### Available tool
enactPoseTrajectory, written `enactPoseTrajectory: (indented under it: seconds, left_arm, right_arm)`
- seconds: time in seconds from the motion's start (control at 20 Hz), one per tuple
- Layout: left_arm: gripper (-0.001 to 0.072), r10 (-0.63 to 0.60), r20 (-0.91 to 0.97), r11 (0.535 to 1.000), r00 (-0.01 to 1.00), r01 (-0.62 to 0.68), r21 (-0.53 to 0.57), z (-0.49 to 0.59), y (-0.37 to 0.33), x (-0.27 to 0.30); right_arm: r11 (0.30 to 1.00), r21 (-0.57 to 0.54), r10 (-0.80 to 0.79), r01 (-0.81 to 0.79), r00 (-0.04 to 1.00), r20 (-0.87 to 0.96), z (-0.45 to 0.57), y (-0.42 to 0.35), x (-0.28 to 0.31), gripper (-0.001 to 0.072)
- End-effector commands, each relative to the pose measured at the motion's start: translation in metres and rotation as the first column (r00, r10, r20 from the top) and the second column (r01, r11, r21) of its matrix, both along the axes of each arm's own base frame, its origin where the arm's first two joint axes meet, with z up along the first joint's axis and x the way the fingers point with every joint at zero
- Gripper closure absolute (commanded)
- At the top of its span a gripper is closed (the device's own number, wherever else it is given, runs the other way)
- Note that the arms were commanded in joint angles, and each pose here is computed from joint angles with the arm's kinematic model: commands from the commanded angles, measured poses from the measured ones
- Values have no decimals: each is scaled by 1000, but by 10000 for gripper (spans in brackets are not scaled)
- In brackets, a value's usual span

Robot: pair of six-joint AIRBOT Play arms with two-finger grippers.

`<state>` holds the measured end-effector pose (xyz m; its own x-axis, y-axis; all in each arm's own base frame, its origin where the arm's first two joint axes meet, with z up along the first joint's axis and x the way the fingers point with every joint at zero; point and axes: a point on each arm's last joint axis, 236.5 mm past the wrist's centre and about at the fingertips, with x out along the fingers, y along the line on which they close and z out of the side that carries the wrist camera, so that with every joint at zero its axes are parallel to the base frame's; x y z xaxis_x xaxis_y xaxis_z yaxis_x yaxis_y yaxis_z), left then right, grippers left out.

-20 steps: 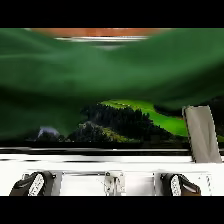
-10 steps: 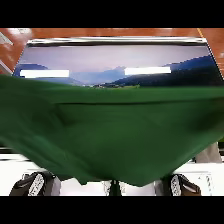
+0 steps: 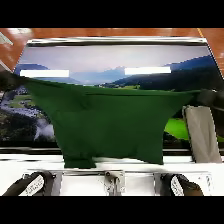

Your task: Fold the shirts.

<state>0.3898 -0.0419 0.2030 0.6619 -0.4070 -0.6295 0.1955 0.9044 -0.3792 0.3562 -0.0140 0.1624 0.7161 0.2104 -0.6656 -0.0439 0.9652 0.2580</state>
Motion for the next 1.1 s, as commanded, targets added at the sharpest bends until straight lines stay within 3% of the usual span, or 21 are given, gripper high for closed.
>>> enactPoseTrajectory:
  seconds: [0.0,0.2,0.4,0.6,0.85,1.05]
  left_arm:
    - [673,-25,39,1000,999,25,10,-64,-24,77]
    - [673,81,116,996,990,-83,15,-95,-20,133]
    - [672,135,135,990,982,-140,26,-128,-19,162]
    - [672,122,42,992,992,-123,39,-179,-25,165]
    - [673,-4,-177,996,984,20,86,-210,-16,121]
    - [673,-88,-387,991,918,118,55,-212,7,69]
  right_arm:
    - [1000,-21,8,-6,992,126,-40,26,89,654]
    - [997,-56,-36,52,965,261,-80,51,163,653]
    - [989,-79,-95,127,942,322,-117,49,196,653]
    - [991,-35,-117,127,971,209,-160,54,192,653]
    - [998,-48,-25,27,999,36,-179,57,160,652]
    - [997,65,-30,46,974,-225,-199,38,109,653]
